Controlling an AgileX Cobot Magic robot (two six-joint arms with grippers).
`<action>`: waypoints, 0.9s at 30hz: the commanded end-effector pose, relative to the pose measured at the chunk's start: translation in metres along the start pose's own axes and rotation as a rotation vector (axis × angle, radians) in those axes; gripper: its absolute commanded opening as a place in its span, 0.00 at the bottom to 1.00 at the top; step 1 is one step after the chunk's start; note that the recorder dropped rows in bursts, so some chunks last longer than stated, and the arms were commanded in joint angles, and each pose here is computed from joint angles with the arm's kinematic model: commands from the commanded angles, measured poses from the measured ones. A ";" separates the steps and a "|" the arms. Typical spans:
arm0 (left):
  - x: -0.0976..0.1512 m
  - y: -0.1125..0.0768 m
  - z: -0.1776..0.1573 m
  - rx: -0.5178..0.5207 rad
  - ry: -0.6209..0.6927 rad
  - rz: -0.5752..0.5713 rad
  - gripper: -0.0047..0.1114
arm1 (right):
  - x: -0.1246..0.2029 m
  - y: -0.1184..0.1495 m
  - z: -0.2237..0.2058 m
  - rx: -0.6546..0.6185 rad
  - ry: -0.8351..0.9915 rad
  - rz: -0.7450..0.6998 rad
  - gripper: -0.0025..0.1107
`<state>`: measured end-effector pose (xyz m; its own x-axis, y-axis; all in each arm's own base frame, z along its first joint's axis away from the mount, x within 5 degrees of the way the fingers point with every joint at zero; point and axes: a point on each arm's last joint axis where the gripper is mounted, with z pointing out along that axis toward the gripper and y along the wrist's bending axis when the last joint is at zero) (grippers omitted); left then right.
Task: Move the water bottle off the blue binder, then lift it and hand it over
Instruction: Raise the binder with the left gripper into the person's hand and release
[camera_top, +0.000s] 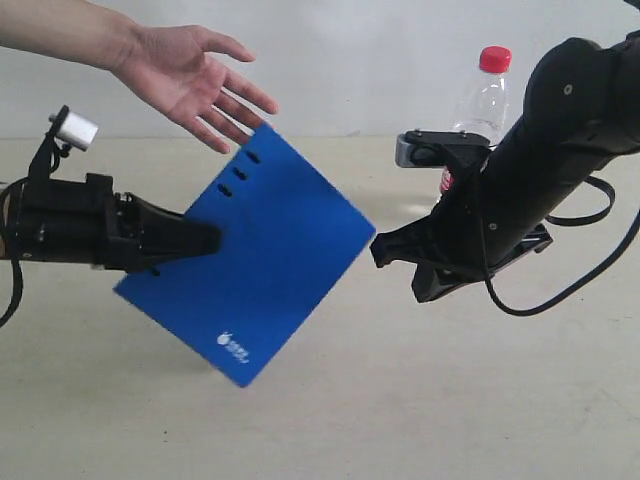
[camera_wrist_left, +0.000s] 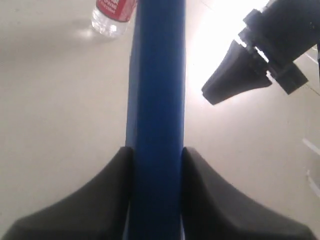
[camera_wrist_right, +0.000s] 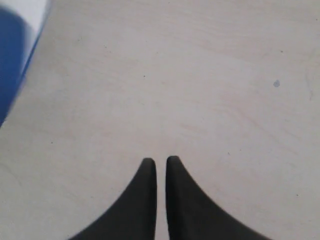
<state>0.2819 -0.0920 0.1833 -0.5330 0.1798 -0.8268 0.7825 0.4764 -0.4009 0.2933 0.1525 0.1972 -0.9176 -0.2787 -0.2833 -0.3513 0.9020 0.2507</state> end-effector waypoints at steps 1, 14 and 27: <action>-0.028 0.002 -0.003 -0.016 -0.091 0.016 0.08 | 0.001 0.004 -0.007 -0.016 0.027 -0.023 0.03; -0.081 0.021 -0.011 -0.168 -0.285 -0.062 0.08 | 0.000 0.011 -0.032 -0.046 -0.050 -0.040 0.03; -0.084 0.031 -0.015 -0.273 -0.344 -0.169 0.08 | -0.001 0.016 -0.033 -0.098 -0.064 -0.059 0.03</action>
<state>0.3429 -0.0799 0.2349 -0.4879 -0.0838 -0.8689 0.5913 0.7005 -0.3995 0.2832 0.1556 0.2263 -0.8945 -0.2934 -0.3372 -0.4012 0.8597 0.3162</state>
